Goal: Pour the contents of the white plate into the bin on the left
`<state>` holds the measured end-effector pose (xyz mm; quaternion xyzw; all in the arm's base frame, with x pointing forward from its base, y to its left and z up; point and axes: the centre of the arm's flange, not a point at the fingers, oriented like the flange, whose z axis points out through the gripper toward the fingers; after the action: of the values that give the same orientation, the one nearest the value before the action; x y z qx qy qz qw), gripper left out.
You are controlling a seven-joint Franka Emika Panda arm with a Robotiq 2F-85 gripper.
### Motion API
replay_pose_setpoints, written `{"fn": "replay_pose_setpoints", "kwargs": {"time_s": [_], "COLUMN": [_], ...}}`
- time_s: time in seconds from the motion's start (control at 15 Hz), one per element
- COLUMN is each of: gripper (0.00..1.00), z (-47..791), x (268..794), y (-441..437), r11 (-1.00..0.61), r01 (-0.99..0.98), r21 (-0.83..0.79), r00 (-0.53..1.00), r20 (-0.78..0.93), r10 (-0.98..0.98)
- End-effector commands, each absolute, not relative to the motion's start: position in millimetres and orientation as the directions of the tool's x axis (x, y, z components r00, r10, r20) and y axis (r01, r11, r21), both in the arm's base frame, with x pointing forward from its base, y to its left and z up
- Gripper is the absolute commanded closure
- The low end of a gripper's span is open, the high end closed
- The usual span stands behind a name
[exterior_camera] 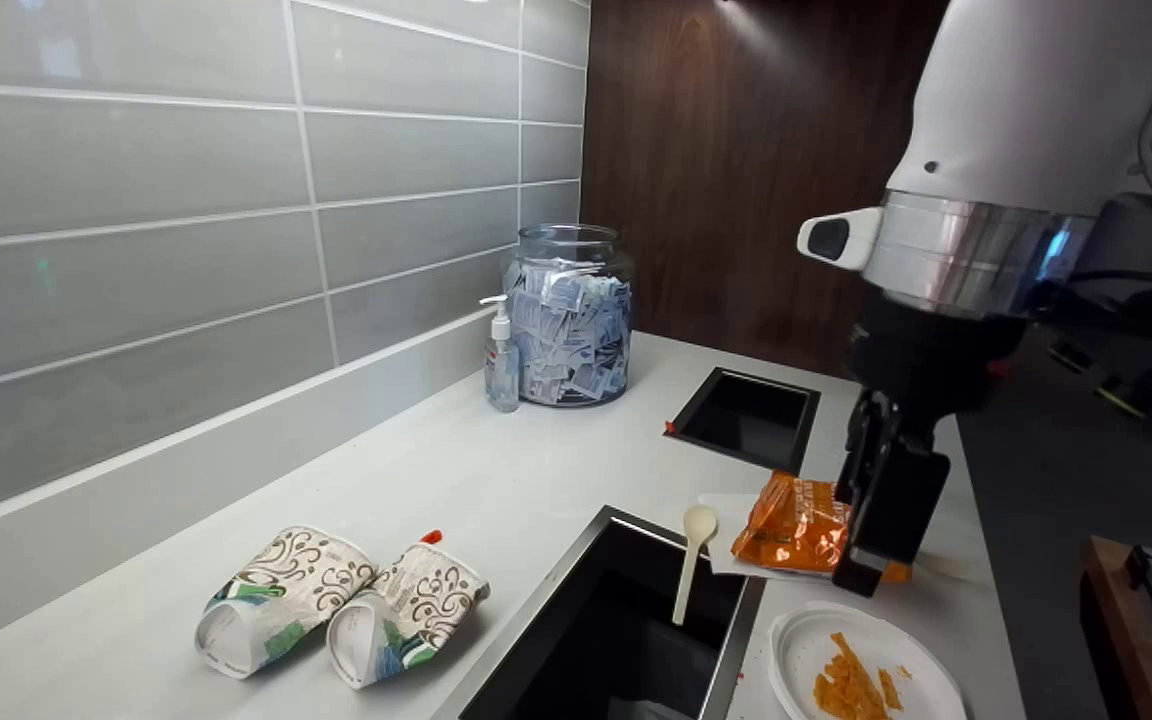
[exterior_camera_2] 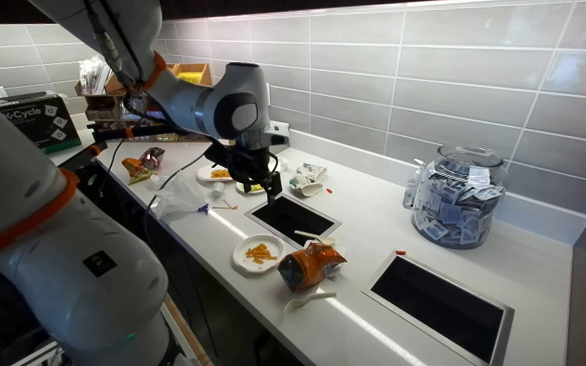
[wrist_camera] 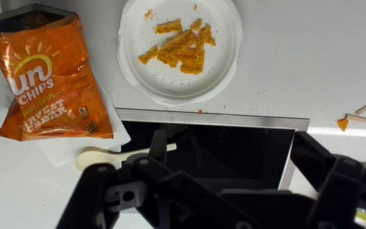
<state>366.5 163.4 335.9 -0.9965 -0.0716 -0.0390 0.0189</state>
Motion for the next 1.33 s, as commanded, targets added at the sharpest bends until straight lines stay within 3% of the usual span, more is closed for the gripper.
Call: {"fn": "replay_pose_setpoints", "kwargs": {"time_s": [0.0,0.8,1.27], "gripper": [0.0,0.0,0.0], "z": [315,244,264], "x": [367,376,368], "y": [189,208,200], "r11": [-0.996,-0.995,-0.998], "r01": [0.067,-0.089,-0.05], "r21": [0.052,0.05,0.047], "r00": [0.994,0.989,0.992], "r20": [0.078,0.126,0.122], "r10": [0.071,-0.082,-0.044]}}
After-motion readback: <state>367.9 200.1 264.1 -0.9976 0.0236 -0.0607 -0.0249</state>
